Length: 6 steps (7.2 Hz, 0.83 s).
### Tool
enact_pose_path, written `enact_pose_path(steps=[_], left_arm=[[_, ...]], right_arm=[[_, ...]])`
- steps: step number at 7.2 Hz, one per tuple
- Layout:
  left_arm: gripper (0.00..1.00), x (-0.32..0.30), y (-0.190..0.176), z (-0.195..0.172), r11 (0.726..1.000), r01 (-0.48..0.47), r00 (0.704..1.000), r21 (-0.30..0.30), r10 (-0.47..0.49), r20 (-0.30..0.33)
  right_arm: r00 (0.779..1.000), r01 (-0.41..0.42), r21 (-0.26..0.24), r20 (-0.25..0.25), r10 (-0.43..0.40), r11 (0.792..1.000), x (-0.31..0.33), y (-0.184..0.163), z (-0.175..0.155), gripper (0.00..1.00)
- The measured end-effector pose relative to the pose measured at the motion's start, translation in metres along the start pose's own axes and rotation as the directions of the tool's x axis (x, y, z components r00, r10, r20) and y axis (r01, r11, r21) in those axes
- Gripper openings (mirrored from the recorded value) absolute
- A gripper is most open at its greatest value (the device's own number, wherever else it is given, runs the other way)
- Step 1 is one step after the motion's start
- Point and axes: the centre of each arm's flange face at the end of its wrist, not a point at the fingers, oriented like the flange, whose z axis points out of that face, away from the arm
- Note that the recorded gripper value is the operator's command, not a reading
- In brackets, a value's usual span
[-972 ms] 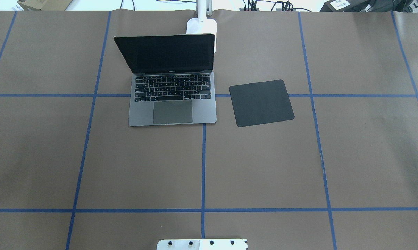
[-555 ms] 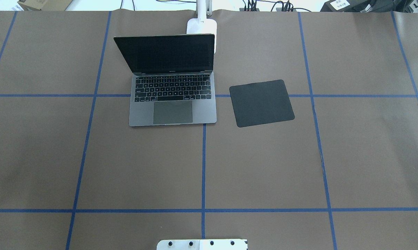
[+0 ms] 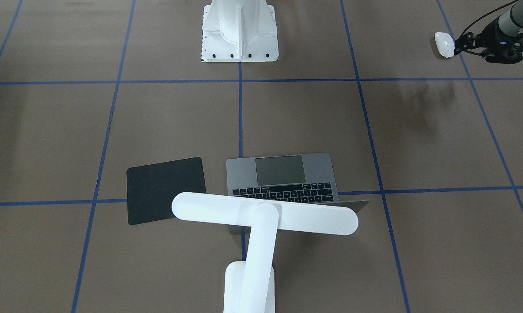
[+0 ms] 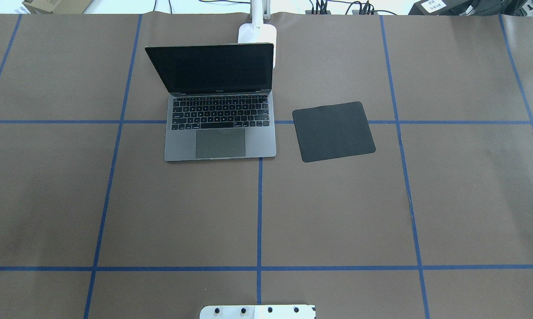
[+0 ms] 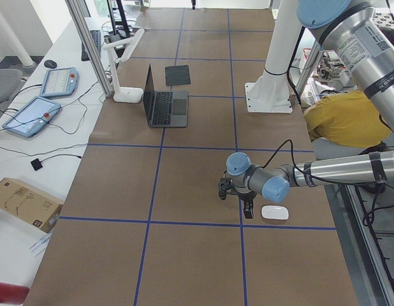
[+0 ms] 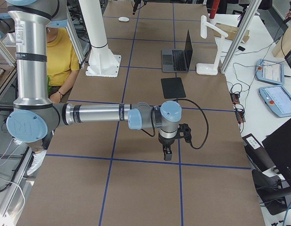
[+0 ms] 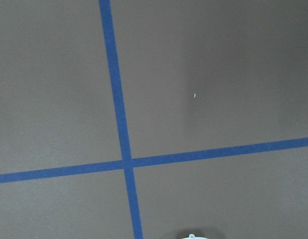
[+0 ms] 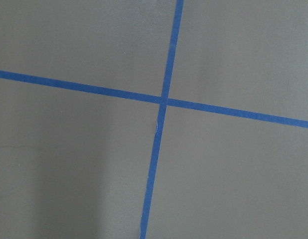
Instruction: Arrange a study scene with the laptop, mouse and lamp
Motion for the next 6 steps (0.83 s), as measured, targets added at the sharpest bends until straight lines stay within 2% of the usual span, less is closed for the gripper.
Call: enact_pose_path(steps=[3,6], left_arm=[[1.00,-0.007,0.015,0.013,0.999,-0.013,1.000,-0.045,0.014,0.015],[1.00,-0.027,0.025,0.033,0.998,-0.036,0.999,-0.050,0.036,-0.004]], right_arm=[[1.000,0.004,0.005,0.000,-0.004,1.000,-0.001,-0.001,-0.001,1.00],[1.000,0.008,0.009,-0.002,-0.008,1.000,-0.001,-0.001,-0.002,1.00]])
